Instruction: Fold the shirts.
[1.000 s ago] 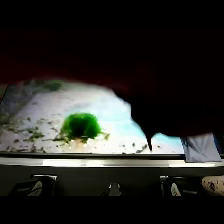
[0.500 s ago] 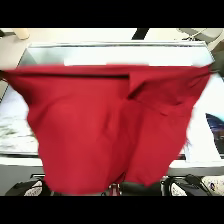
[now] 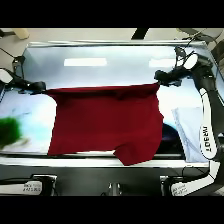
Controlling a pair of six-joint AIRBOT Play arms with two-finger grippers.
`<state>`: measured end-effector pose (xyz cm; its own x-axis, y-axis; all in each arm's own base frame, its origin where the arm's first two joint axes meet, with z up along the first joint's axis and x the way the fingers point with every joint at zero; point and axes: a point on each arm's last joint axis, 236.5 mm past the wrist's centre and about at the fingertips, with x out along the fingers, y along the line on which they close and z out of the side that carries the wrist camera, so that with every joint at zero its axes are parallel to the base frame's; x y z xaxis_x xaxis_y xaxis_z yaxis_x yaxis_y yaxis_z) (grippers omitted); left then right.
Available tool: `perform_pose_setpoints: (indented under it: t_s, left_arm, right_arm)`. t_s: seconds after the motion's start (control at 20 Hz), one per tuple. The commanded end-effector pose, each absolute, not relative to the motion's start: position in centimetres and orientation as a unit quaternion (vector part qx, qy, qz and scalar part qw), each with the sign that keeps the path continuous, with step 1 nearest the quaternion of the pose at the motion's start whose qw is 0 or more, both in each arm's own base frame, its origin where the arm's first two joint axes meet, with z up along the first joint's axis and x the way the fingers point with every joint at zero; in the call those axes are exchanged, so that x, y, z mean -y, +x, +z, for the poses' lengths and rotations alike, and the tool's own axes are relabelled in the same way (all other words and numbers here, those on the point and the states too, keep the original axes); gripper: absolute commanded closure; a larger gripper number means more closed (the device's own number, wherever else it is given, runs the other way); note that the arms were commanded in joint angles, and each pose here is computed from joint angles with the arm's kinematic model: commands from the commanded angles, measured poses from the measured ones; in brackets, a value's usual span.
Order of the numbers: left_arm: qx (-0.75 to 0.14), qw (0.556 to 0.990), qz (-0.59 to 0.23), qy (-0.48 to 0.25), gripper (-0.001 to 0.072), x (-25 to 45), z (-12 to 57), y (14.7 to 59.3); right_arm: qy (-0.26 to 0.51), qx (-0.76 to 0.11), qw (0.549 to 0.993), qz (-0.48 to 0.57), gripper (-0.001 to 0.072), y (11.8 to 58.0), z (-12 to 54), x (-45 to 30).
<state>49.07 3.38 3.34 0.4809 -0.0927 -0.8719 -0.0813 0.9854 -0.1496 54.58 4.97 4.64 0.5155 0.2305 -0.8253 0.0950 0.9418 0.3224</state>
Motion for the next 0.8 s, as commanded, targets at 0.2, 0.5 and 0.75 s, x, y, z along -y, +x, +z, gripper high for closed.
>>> perform_pose_setpoints:
  t_s: [0.2, 0.5, 0.75]
  left_arm:
    - [-0.491, 0.854, -0.044, -0.168, 0.0679, -0.3, 0.6, 54.4]
    - [-0.677, 0.723, -0.072, -0.121, 0.0679, -0.2, -4.0, 43.5]
    - [-0.738, 0.655, -0.073, -0.144, 0.067, 2.1, -8.9, 38.9]
  right_arm:
    - [0.164, -0.477, 0.863, 0.033, 0.0695, 56.5, 2.5, -4.7]
    - [0.108, -0.729, 0.675, 0.026, 0.0696, 41.4, -3.0, -3.1]
    - [0.189, -0.728, 0.659, 0.014, 0.0695, 40.5, -8.0, -7.3]
